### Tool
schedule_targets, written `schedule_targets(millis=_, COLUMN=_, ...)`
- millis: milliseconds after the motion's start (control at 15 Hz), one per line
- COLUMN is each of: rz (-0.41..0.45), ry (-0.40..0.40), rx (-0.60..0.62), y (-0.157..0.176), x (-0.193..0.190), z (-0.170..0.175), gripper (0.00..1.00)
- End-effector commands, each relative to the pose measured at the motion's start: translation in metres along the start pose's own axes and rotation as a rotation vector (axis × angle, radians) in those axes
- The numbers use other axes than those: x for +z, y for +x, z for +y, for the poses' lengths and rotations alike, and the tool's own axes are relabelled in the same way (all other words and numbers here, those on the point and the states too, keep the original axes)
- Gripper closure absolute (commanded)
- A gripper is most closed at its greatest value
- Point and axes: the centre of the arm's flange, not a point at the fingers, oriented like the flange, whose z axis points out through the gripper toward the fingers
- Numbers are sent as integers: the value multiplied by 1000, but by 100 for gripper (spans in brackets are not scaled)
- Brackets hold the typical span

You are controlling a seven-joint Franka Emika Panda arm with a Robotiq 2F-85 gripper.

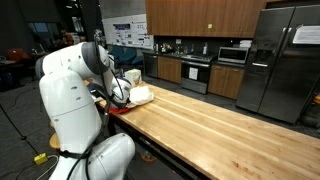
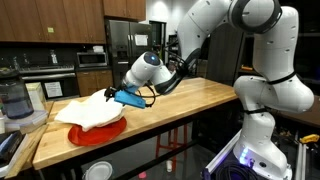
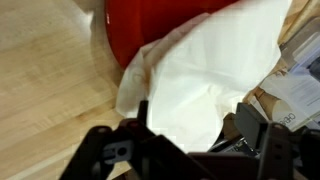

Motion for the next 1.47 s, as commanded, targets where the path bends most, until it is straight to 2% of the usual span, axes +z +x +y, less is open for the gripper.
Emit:
schedule_targets(millis=0, rz=48, ry=85, rx=-17, y=1, x=-41, z=3, gripper=0)
schedule_targets(millis=467, rz=128, ry=236, rx=-68, y=9, x=-96, z=-17, gripper=0)
schedule_targets(millis=867, rz=187, ry=270, rx=-97, y=-4, x=-130, z=-23, gripper=0)
schedule_targets(millis=1133, rz=160, ry=256, rx=-120, y=-21, x=-145, z=-6, gripper=0)
schedule_targets(millis=1400, rz=85, ry=252, rx=-142, y=-40, x=-164, z=21, gripper=0)
